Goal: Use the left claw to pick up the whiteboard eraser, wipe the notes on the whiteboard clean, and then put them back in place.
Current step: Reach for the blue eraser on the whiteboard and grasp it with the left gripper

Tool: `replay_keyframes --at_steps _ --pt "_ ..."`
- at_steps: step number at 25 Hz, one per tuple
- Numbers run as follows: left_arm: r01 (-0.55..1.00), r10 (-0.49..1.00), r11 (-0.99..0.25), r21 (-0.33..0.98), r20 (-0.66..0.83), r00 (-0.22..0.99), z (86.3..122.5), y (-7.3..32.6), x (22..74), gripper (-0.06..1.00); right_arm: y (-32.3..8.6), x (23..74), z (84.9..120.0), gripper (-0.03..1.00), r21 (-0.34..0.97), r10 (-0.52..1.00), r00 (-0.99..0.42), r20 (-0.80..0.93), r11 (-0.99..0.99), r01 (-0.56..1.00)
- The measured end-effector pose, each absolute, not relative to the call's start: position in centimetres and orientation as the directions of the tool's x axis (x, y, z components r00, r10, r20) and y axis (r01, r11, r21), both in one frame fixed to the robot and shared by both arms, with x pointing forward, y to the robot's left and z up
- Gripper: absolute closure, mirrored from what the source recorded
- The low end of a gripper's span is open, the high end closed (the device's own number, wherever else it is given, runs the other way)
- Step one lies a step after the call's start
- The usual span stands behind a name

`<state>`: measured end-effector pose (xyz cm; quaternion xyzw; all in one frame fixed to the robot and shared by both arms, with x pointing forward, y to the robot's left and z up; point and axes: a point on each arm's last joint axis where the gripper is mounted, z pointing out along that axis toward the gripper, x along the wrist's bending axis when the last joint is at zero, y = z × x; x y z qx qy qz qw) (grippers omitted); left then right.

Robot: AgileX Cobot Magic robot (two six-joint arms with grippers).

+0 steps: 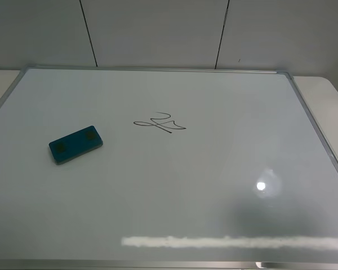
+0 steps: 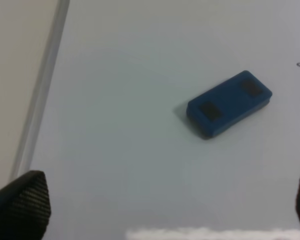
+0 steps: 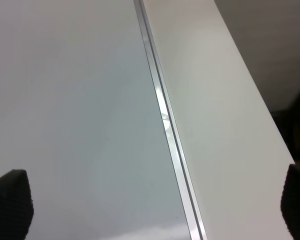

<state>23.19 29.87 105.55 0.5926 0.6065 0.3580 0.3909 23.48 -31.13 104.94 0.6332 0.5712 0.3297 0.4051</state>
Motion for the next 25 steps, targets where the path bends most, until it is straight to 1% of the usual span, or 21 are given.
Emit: replay_keyframes --at_steps 20,22,25 --pt "0.443 0.998 0.049 0.895 -0.057 0.004 105.6 29.9 23.3 -0.05 -31.1 23.5 104.9 -0.02 0.89 0.99 0.13 -0.045 -0.019 0.456" --pt "0.467 0.998 0.051 0.883 -0.059 0.003 105.6 29.9 23.7 -0.05 -31.1 23.5 104.9 -0.02 0.89 0.99 0.13 -0.045 -0.019 0.456" --pt "0.556 0.998 0.051 0.829 -0.06 -0.003 105.5 29.9 25.3 -0.05 -31.1 23.5 104.9 -0.02 0.89 0.99 0.13 -0.045 -0.019 0.456"
